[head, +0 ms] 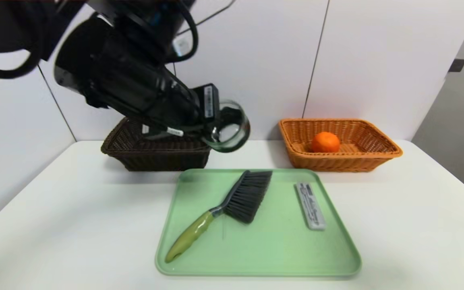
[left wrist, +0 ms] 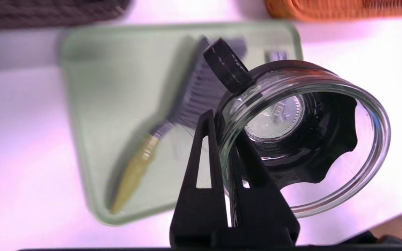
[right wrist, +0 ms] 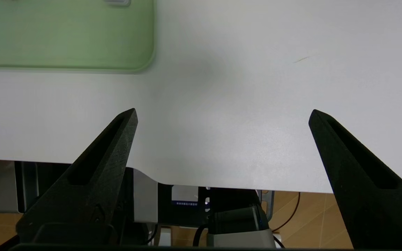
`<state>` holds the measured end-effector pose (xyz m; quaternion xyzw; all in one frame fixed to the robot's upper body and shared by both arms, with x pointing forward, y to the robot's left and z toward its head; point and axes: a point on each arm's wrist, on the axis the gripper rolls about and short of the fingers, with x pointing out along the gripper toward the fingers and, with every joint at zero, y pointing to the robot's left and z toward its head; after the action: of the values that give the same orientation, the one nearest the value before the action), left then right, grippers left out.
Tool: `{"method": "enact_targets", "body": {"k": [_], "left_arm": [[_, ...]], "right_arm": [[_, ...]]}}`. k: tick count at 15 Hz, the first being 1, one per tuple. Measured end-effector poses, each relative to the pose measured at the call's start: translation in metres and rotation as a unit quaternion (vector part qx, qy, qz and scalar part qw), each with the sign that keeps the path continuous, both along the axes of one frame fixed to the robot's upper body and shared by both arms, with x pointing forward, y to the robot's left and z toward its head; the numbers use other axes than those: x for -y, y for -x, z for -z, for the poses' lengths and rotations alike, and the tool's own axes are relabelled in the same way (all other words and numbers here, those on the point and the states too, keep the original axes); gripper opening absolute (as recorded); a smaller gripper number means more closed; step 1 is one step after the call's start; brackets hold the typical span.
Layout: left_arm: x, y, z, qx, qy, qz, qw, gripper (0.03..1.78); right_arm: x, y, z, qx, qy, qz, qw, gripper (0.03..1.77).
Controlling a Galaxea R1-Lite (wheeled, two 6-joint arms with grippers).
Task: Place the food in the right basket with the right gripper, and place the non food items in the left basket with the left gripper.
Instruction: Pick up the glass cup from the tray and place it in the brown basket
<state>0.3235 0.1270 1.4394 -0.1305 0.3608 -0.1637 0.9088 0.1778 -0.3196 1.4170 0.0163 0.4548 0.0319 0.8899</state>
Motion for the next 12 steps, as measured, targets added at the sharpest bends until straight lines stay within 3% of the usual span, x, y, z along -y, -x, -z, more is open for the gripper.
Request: {"method": "enact_targets", "body": {"k": [3, 6, 8, 12], "left_arm": [[-0.04, -0.019, -0.015, 0.046, 0.003, -0.051, 0.9976, 0.11], [-0.067, -0.043, -0.014, 0.058, 0.002, -0.105, 0.9927, 0.11], [-0.077, -0.066, -0.005, 0.061, -0.003, -0.133, 0.9893, 0.11], [-0.102, -0.12, 0.032, 0.042, -0.05, -0.171, 0.9831, 0.11]], "right_arm": [[0.0, 0.002, 0.001, -0.001, 0.0, -0.002, 1.0, 1.69], [0.0, 0.005, 0.0, 0.003, 0.0, -0.004, 1.0, 1.69], [0.0, 0.006, 0.0, 0.006, -0.001, -0.004, 1.0, 1.69], [0.001, 0.01, -0.001, 0.012, -0.002, -0.003, 0.9999, 1.7]]}}
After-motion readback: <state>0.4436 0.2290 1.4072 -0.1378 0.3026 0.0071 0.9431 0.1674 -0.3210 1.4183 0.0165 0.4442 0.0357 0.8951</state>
